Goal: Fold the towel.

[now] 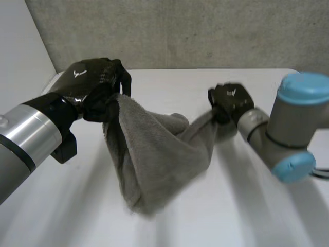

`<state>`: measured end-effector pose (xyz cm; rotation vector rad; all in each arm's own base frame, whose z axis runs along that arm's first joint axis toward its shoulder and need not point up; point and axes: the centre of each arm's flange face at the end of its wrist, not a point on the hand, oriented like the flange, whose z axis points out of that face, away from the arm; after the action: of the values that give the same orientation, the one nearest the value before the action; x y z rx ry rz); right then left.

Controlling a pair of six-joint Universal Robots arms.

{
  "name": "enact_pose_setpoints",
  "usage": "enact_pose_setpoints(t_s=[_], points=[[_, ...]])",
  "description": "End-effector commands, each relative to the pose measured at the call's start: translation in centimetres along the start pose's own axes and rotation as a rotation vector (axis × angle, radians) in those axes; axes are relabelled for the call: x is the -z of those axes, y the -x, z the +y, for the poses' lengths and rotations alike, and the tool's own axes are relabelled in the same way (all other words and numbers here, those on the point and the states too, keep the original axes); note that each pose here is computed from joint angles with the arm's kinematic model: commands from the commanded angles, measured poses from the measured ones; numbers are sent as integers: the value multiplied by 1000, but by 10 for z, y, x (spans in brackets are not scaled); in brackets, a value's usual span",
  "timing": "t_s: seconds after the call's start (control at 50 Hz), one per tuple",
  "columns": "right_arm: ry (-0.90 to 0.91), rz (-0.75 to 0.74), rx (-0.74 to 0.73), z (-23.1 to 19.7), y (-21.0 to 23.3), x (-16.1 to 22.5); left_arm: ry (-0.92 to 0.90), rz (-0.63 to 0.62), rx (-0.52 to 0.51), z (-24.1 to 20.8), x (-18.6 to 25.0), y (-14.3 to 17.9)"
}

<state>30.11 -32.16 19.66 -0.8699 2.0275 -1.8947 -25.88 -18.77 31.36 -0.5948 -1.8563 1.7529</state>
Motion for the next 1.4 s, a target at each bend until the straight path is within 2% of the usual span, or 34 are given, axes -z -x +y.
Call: enact_pose_setpoints(t_s=[0.02, 0.14, 0.24, 0.34, 0.42, 0.56, 0.68, 0.78, 0.88, 1.0, 1.1, 1.4], points=[[-81, 47, 95, -5, -19, -60, 56, -5, 15, 18, 0, 2], [-18, 24, 111, 21, -10, -74, 145, 1, 33, 45, -11, 2], [56, -8, 96, 19, 6, -58, 198, -19, 43, 61, -23, 7], [83, 26, 33, -15, -9, -7, 194, -59, 29, 63, -44, 15], [112, 30, -34, -21, -8, 24, 175, -80, 21, 59, -54, 19], [246, -9, -212, 4, 12, 87, 148, -102, -36, 61, -77, 28], [311, -71, -259, 20, 26, 111, 165, -111, -47, 71, -82, 31], [353, -193, -269, 35, 62, 132, 182, -112, -46, 79, -85, 32], [295, -223, -265, 44, 85, 124, 164, -120, -48, 80, -89, 34], [264, -156, -242, 57, 91, 109, 161, -121, -51, 79, -89, 34], [259, -160, -227, 63, 104, 105, 159, -146, -51, 79, -89, 37], [203, -125, -210, 73, 102, 90, 171, -158, -51, 81, -86, 38]])
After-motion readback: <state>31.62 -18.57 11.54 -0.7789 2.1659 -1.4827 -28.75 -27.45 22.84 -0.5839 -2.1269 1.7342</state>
